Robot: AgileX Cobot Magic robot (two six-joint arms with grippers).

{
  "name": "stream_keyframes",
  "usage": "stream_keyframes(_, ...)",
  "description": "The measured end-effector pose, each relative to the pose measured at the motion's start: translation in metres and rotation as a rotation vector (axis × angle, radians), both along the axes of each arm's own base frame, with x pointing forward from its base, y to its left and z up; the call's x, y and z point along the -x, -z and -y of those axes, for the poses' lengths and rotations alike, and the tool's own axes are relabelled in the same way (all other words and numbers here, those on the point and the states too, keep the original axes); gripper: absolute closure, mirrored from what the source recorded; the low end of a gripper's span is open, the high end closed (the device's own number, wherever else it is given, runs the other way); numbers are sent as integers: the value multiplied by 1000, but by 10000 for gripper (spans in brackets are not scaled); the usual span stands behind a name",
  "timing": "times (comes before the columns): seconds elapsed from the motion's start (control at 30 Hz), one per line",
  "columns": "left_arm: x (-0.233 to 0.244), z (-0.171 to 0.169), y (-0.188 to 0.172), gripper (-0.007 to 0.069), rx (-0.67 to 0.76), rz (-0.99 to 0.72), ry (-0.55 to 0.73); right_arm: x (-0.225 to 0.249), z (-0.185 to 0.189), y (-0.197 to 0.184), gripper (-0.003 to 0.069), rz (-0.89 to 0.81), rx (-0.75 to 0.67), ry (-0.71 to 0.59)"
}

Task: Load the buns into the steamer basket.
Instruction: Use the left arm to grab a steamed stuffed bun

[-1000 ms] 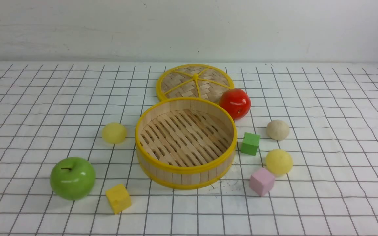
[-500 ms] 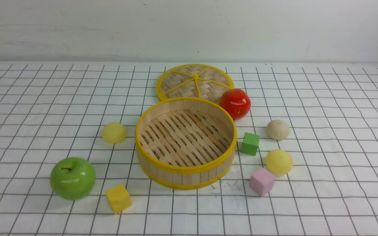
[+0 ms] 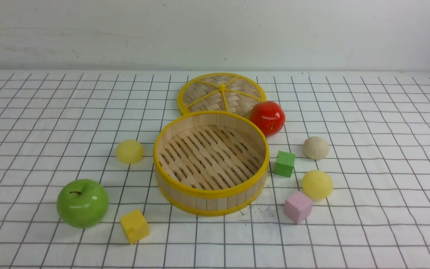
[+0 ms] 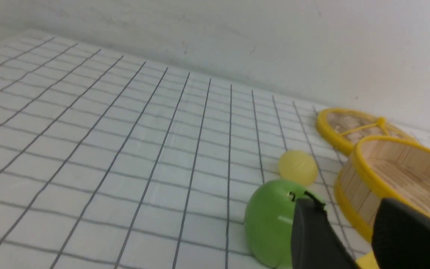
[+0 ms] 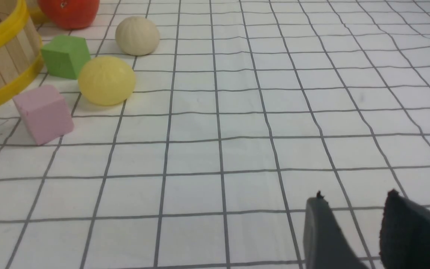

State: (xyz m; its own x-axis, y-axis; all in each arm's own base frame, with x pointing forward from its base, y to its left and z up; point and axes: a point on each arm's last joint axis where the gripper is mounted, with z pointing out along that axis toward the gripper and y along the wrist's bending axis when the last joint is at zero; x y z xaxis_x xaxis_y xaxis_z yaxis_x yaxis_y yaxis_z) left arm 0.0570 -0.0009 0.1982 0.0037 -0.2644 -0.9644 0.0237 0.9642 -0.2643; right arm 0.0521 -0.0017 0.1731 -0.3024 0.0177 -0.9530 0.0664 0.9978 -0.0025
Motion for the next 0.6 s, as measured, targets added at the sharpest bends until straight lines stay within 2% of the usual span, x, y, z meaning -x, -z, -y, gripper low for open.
stream_keyframes(0.17,1,2,-10,387,76,112,25,0,0,0,418,0,0,0)
stream_keyframes(0.33,5,3,-28,387,236,299,77,0,0,0,418,0,0,0)
stream_keyframes(0.47,10,4,-40,387,270,443,114,0,0,0,418,0,0,0)
stream_keyframes(0.6,14,3,-54,387,316,508,125,0,0,0,418,0,0,0)
